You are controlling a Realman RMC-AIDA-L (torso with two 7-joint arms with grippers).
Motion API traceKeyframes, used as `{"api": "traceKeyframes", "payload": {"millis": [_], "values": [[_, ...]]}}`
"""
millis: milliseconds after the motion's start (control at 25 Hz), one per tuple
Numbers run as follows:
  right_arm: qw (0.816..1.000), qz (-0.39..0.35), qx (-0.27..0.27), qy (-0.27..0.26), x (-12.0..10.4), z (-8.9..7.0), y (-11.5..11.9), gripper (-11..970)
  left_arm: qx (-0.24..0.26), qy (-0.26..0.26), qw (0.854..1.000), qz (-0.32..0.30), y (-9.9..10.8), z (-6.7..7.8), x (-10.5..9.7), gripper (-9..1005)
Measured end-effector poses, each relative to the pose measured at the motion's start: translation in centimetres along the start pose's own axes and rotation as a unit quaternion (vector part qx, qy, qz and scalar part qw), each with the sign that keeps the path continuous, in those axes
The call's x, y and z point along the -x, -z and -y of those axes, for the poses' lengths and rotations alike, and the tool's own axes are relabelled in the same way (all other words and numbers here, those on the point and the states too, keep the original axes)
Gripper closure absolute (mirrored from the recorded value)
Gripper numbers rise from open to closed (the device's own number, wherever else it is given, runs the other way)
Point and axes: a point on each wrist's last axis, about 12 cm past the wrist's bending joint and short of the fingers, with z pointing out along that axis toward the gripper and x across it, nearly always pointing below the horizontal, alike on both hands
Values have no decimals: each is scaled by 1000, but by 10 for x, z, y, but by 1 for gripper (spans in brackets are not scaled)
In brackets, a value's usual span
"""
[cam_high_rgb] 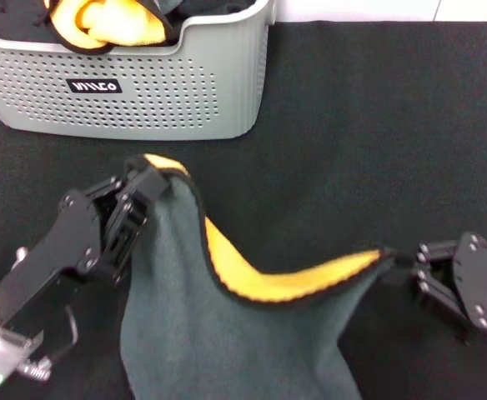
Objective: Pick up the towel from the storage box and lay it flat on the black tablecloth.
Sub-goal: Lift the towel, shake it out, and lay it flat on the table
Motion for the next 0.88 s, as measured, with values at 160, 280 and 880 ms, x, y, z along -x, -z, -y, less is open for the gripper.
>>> {"api": "traceKeyframes", "payload": {"millis": [160,280,880], "values": [[1000,-6,-24,1,-4,18,-9,899,31,-17,999,-16,-8,-11,-5,978],[999,-17,-41,2,-6,27,-13,897,55,-30,997,-44,-15,-21,-12,978],[982,-83,-164,36,-3,80,-36,886,125,-106,982,-96,-50,-60,-19,978]]}}
